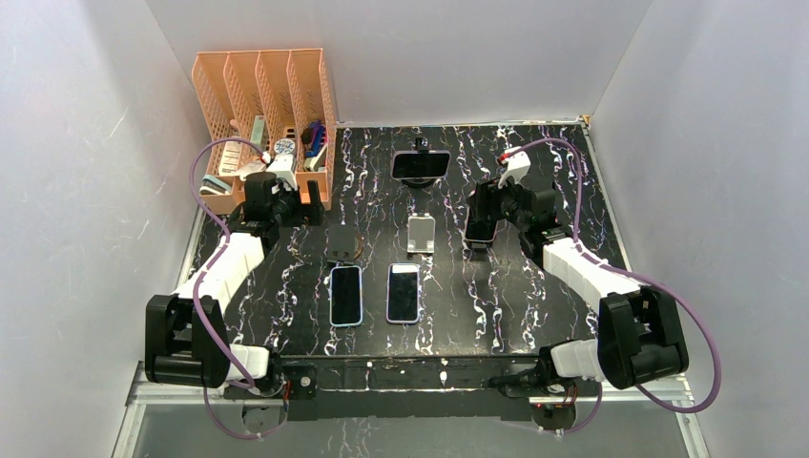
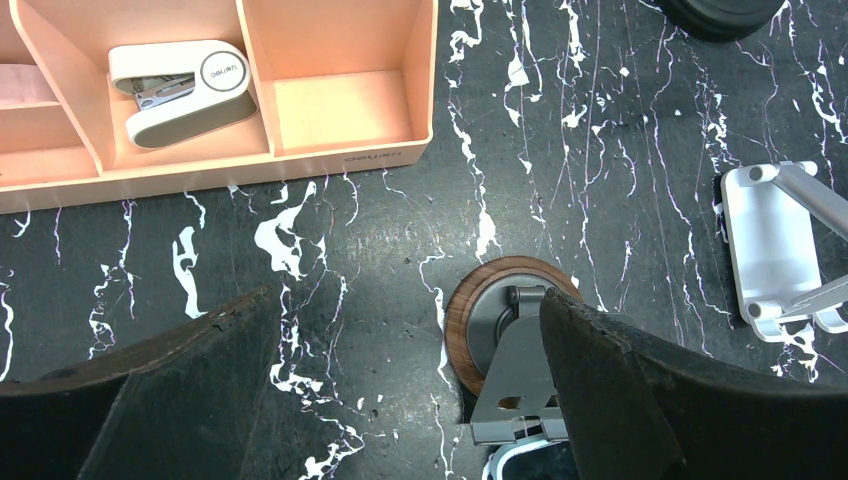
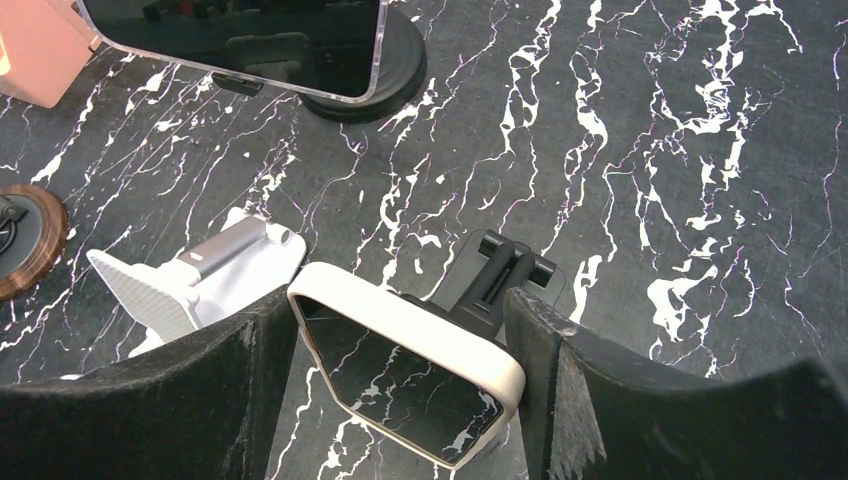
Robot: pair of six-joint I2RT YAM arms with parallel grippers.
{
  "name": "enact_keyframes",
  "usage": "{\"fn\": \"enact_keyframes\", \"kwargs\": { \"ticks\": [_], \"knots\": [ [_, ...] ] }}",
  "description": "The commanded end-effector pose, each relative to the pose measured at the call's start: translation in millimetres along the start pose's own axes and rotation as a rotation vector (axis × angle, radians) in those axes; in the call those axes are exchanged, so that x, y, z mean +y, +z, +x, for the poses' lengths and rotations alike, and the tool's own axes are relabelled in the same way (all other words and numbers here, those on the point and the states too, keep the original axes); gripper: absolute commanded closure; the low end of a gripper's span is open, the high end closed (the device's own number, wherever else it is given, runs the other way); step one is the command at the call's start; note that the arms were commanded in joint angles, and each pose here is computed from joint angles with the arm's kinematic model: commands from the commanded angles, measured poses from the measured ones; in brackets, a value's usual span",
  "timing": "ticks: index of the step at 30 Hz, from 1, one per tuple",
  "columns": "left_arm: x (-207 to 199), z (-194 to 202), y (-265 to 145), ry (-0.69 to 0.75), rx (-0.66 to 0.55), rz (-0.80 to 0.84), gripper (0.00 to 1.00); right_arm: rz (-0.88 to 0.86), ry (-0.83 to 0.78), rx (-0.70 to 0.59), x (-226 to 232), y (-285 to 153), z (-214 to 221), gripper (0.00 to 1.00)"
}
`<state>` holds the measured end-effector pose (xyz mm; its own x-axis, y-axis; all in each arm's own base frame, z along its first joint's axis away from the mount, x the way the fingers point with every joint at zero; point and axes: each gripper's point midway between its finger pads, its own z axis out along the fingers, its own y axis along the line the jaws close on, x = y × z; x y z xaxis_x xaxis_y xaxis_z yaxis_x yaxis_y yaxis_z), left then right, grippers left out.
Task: Place the phone on the phone stand
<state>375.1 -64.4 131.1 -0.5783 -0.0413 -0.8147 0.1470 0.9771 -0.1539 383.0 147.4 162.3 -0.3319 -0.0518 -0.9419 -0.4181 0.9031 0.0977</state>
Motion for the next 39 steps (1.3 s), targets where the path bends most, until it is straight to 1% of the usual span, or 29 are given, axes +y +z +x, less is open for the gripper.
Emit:
{"fn": "enact_keyframes", "kwargs": {
  "ticks": [1,12,18,26,33,39],
  "knots": [
    [-2.5,-8.8,-1.5,0.015,-0.012,0.007,0.02,-0.003,-0.049,-0.172,1.6,-4.3,-54.5,0.3],
    [-2.3,-7.8,-0.8,0.015,-0.009,0.006,0.02,-0.05,-0.043,-0.222,12.9,-15.1,-80.8,0.29],
    [-2.5,-7.0,-0.3,0.014,-0.008,0.008,0.02,-0.03,-0.061,-0.229,9.3,-20.0,-89.2,0.29],
    [-2.1,-7.1,-0.8,0.014,-0.007,0.006,0.02,-0.002,-0.047,-0.178,-1.7,-10.1,-65.5,0.29],
    [-3.0,-5.3,0.2,0.014,-0.002,0.01,0.02,0.015,-0.054,-0.146,-8.1,-7.3,-54.5,0.29],
    [-3.2,-4.2,1.3,0.014,0.003,0.011,0.02,0.007,-0.046,-0.105,-9.7,1.9,-38.6,0.28]
  ]
}}
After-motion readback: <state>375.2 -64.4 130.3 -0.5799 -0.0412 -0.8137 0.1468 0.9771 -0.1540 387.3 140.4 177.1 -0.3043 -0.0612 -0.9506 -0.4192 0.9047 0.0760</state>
